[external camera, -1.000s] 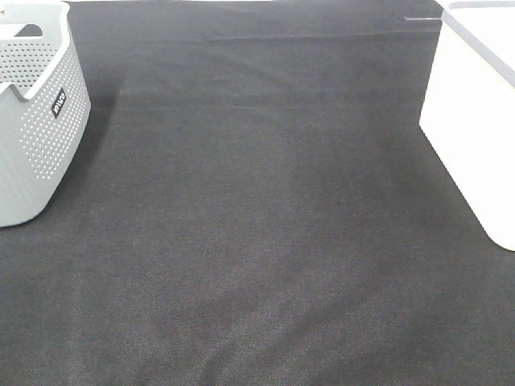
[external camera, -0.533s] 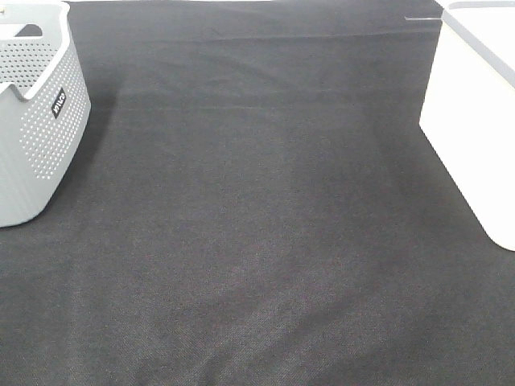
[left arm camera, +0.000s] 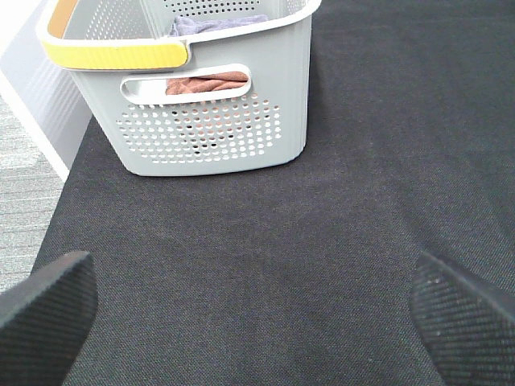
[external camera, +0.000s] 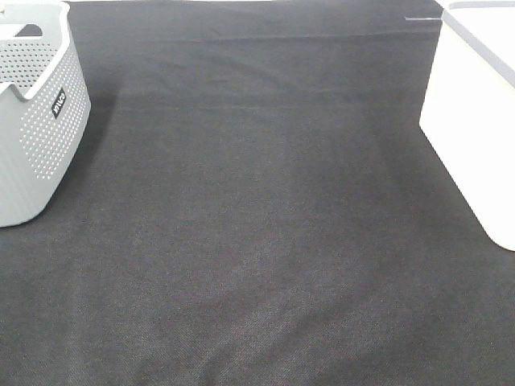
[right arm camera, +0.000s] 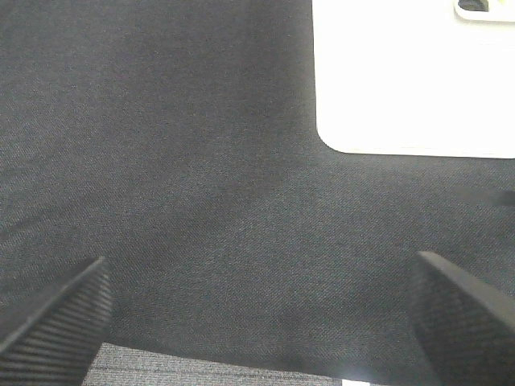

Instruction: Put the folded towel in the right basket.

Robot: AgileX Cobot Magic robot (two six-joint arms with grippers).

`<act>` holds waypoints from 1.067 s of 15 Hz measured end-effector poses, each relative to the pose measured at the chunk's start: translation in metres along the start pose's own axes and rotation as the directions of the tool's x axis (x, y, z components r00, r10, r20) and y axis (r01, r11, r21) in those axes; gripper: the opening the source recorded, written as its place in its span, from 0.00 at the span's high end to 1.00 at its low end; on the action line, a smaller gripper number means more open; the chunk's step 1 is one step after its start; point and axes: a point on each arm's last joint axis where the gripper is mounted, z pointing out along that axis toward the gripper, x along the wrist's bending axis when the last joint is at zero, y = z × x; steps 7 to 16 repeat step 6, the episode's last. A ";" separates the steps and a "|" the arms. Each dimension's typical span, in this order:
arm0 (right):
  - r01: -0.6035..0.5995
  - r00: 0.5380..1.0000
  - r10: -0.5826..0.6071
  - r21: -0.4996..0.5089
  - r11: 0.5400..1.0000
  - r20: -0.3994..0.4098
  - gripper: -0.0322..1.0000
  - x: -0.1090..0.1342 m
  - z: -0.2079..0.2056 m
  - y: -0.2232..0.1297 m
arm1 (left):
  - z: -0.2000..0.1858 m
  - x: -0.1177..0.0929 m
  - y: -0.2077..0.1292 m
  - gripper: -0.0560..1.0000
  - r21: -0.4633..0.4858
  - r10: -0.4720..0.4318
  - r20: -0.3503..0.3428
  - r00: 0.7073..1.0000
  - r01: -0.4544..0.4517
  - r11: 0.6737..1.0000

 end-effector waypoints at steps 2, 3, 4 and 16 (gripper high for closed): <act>0.000 1.000 0.000 0.000 1.000 0.000 0.04 0.000 0.000 0.000 | 0.000 0.000 0.000 0.01 0.000 0.000 0.000 1.000 0.000 1.000; 0.000 1.000 0.000 0.000 1.000 0.000 0.04 0.000 0.000 0.000 | 0.000 0.000 0.000 0.01 0.000 0.000 0.000 1.000 0.000 1.000; 0.000 1.000 0.000 0.000 1.000 0.000 0.04 0.000 0.000 0.000 | 0.000 0.000 0.000 0.01 0.000 0.000 0.000 1.000 0.000 1.000; 0.000 1.000 0.000 0.000 1.000 0.000 0.04 0.000 0.000 0.000 | 0.000 0.000 0.000 0.01 0.000 0.000 0.000 1.000 0.000 1.000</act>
